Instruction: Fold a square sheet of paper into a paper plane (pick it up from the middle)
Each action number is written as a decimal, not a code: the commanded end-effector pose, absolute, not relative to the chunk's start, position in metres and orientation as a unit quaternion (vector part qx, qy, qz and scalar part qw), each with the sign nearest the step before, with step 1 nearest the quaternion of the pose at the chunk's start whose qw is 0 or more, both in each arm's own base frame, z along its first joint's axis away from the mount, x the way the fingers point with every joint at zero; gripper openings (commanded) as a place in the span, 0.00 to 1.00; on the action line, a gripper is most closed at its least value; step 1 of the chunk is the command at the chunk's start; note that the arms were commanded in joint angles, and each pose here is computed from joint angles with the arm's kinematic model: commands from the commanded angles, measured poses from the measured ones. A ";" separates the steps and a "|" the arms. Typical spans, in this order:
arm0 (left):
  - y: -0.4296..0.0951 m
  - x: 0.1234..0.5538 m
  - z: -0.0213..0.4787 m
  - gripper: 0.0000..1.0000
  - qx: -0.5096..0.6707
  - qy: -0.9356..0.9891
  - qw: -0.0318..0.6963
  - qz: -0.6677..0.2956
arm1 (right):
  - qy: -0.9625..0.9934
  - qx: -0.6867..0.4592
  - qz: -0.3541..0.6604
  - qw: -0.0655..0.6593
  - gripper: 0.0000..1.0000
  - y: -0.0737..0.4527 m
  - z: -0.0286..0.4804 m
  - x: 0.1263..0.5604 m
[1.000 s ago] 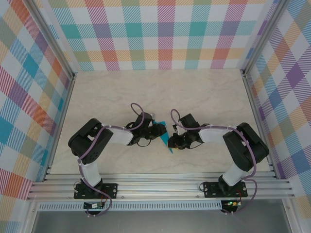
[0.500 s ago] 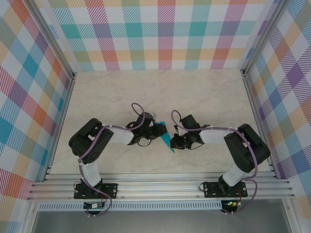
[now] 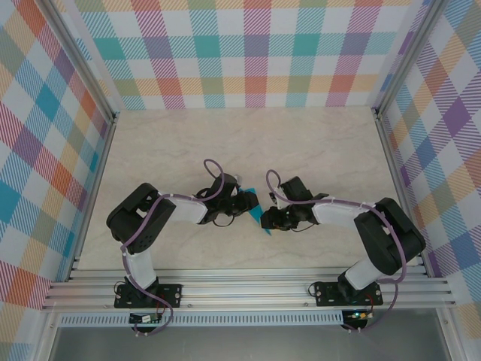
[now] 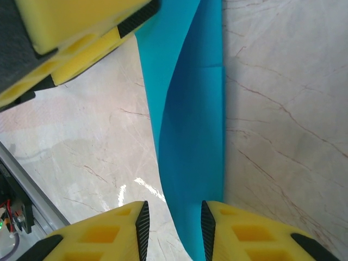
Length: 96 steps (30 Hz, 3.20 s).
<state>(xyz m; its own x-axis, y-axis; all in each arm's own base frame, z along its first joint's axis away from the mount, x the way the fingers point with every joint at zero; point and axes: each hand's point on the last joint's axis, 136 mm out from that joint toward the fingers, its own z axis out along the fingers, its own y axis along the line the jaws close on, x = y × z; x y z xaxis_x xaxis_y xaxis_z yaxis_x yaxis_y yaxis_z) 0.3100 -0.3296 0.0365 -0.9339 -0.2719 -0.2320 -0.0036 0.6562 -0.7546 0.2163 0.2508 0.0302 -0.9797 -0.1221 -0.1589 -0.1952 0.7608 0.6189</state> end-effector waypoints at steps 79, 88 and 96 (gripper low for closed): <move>-0.329 0.299 0.008 0.36 -0.075 0.917 0.125 -0.371 | 0.930 -0.031 0.367 -0.013 0.01 0.233 0.007 0.199; -0.324 0.297 0.002 0.36 -0.083 0.923 0.116 -0.356 | 0.928 -0.029 0.370 -0.021 0.14 0.232 0.014 0.195; -0.324 0.298 0.001 0.36 -0.083 0.923 0.116 -0.357 | 0.927 -0.022 0.372 -0.027 0.14 0.228 0.014 0.191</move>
